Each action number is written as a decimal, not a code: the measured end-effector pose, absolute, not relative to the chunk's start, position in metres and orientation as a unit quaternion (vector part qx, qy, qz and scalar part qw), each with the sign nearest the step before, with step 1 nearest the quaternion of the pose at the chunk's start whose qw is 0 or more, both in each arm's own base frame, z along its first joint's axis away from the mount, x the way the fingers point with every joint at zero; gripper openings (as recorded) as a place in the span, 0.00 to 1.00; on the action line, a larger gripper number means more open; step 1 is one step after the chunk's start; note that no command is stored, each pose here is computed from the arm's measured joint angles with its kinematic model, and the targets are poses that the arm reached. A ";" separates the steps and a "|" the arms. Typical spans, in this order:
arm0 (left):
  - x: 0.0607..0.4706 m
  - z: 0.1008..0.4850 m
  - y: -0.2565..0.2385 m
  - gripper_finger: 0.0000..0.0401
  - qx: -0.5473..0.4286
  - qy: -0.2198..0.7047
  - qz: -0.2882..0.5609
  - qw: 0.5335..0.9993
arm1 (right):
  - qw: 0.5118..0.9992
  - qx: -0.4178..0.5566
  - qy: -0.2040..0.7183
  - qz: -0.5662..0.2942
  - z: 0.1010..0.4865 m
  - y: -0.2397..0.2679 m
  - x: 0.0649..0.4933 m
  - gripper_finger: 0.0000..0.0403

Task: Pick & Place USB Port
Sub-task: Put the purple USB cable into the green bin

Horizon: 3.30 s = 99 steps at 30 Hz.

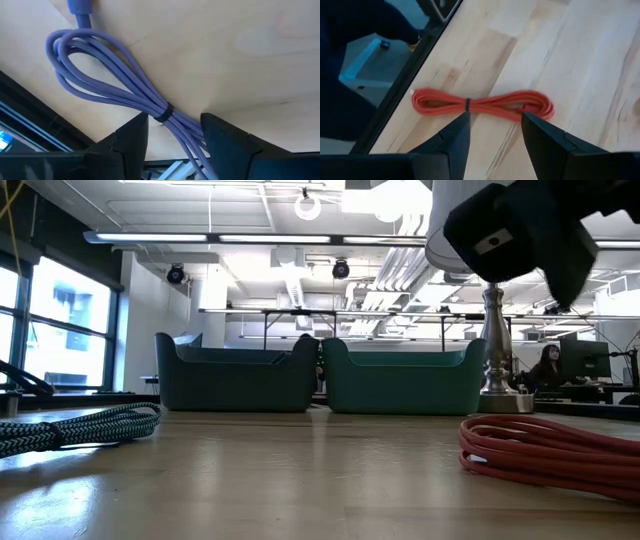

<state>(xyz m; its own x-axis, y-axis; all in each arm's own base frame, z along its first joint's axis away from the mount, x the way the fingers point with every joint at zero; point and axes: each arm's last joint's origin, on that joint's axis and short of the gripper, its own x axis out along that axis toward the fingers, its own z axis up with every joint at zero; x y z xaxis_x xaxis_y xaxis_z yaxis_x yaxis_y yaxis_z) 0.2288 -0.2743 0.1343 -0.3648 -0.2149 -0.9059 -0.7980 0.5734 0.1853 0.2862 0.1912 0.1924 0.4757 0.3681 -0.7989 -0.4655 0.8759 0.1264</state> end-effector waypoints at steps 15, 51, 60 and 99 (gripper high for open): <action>0.233 0.128 -0.277 0.02 -0.306 0.766 0.270 0.496 | 0.847 -0.084 0.450 0.271 0.192 0.209 0.272 0.42; 0.222 0.316 -0.191 0.01 0.144 0.270 0.185 0.934 | 0.882 -0.463 0.062 0.071 0.251 0.183 0.331 0.42; 0.241 0.322 -0.193 0.01 0.150 0.255 0.145 0.944 | 0.888 -0.459 0.010 0.039 0.264 0.179 0.335 0.42; 0.257 0.336 -0.200 0.01 0.209 0.220 0.045 0.952 | 0.938 -0.319 -0.026 0.135 0.266 0.169 0.343 0.42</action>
